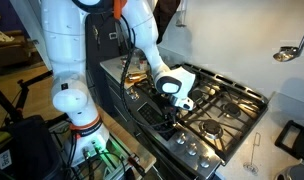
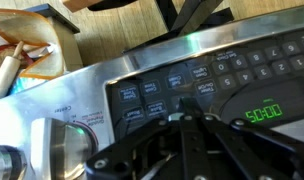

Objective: Press three buttons on the stove

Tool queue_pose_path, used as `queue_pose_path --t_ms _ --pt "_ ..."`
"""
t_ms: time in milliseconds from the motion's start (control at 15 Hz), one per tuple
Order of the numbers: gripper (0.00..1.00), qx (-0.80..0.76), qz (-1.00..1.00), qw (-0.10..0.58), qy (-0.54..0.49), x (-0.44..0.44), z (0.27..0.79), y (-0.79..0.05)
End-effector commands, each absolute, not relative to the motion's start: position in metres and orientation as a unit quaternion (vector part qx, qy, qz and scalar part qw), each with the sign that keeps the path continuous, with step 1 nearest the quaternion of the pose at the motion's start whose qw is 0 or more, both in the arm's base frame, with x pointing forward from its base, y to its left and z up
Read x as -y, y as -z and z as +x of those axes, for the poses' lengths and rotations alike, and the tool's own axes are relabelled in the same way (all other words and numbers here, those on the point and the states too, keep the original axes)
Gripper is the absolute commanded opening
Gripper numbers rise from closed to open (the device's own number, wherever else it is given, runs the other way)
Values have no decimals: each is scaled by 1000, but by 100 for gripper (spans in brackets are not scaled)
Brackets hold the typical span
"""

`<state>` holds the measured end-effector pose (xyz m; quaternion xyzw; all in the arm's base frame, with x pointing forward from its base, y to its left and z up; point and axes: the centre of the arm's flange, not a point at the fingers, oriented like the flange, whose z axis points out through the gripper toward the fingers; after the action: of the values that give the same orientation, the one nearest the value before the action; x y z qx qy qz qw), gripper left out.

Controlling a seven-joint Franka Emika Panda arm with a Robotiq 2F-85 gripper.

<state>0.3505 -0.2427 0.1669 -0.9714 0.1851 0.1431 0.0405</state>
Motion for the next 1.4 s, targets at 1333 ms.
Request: queue_pose_path --t_ms 1333 --pt "0 -153 -979 10 -138 239 341 -201"
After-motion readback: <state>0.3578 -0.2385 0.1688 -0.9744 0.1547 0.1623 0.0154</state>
